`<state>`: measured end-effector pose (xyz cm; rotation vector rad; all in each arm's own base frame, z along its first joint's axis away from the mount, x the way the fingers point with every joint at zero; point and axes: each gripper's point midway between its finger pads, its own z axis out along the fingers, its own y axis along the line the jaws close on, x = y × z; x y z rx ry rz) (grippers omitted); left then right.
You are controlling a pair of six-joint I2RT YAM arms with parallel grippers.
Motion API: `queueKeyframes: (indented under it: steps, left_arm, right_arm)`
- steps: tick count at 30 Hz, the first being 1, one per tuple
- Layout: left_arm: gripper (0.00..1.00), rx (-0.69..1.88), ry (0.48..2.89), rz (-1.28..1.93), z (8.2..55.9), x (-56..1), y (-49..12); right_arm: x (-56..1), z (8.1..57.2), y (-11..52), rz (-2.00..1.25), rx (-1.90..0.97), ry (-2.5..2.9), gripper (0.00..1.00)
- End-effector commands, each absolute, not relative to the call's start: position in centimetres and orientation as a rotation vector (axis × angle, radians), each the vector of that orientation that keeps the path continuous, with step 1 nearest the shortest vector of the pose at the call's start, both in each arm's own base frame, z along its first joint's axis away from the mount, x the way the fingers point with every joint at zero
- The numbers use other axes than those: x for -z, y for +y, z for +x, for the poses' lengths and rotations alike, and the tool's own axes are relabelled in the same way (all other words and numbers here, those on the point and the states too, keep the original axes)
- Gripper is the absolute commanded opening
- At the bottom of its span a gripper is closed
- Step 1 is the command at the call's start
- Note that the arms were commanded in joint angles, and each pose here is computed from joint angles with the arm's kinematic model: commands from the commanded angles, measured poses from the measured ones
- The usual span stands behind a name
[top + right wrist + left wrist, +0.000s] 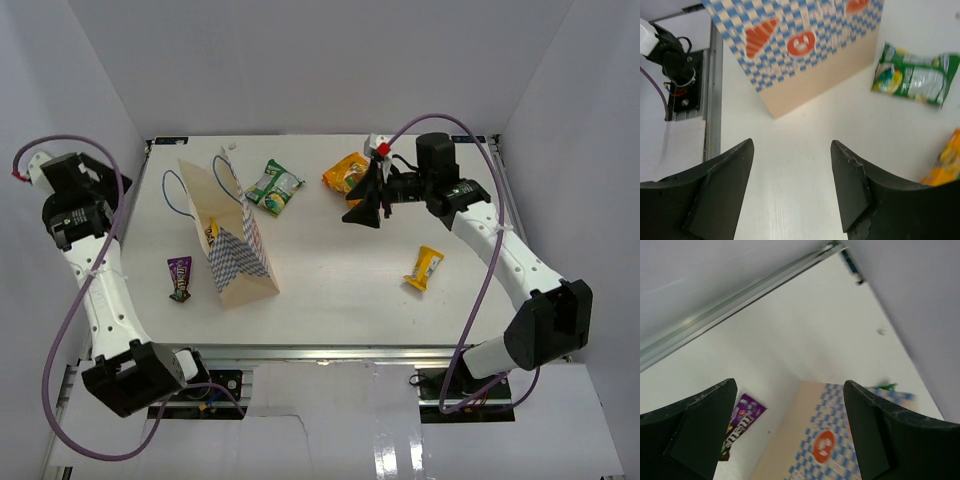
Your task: Place the snacks into the paper bag
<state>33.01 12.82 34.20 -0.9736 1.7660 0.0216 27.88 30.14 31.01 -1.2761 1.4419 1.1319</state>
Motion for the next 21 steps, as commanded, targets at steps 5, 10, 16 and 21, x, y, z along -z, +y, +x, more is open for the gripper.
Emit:
queueKeyframes:
  steps: [5,10,16,21]
  left_arm:
    - [0.94,0.245,1.822,-1.264,32.0,-23.2,15.1]
    - [0.86,0.292,2.096,-1.288,29.8,-14.0,12.6]
    - [0.86,0.169,2.339,-1.258,26.2,-8.4,11.5]
    - [0.86,0.149,2.483,-1.185,26.0,-6.2,9.6]
  right_arm:
    - [-26.2,27.7,24.2,-1.228,-1.064,1.575,0.69]
    - [-24.6,27.6,23.4,-1.221,-1.066,1.617,0.69]
    - [-23.6,27.3,23.1,-1.198,-1.103,1.652,0.69]
    - [-23.4,27.3,22.8,-1.187,-1.103,1.662,0.7]
